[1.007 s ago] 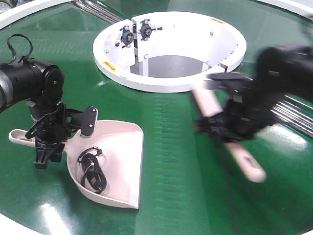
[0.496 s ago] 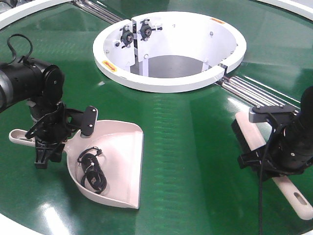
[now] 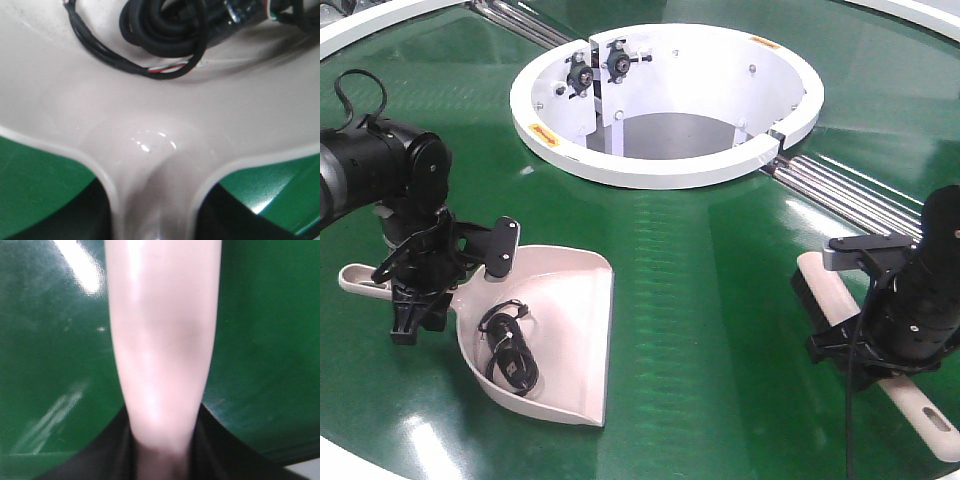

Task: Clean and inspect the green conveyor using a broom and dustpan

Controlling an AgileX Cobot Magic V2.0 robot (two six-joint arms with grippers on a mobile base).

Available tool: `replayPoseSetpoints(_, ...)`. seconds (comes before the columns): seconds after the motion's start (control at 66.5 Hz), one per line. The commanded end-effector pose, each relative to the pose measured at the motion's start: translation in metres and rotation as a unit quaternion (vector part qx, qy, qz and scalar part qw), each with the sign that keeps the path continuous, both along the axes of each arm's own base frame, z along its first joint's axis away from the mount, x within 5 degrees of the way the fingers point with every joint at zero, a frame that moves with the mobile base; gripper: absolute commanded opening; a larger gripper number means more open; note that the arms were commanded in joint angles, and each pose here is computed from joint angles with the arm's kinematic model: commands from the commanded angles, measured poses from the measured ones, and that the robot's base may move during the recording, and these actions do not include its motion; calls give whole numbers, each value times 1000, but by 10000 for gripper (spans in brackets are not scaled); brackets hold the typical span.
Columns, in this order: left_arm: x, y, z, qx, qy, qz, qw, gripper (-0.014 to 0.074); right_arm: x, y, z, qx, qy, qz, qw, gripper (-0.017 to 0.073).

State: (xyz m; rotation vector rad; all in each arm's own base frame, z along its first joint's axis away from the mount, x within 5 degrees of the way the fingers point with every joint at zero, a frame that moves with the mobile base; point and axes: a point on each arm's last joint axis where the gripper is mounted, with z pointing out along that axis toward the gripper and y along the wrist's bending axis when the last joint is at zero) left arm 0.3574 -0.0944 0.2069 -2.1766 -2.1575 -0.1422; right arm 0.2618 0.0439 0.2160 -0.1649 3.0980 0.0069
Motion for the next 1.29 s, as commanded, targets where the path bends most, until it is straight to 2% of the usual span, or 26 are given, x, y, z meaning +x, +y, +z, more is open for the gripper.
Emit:
replayPoseSetpoints(0.0,-2,-4,23,-13,-33,0,999,-7,5,-1,9,3,-22,2,1000,1)
replayPoseSetpoints(0.346,-1,-4,24,-17,-36,1,999,-7,11,0,-6,4,1,-4,1000,62)
replayPoseSetpoints(0.797,-1,-3,24,-15,-36,2,999,-7,12,0,-6,5,-5,-4,1000,288)
replayPoseSetpoints(1.278,-6,-2,24,-9,-10,11,1000,21,12,0,-6,5,-6,-4,1000,306)
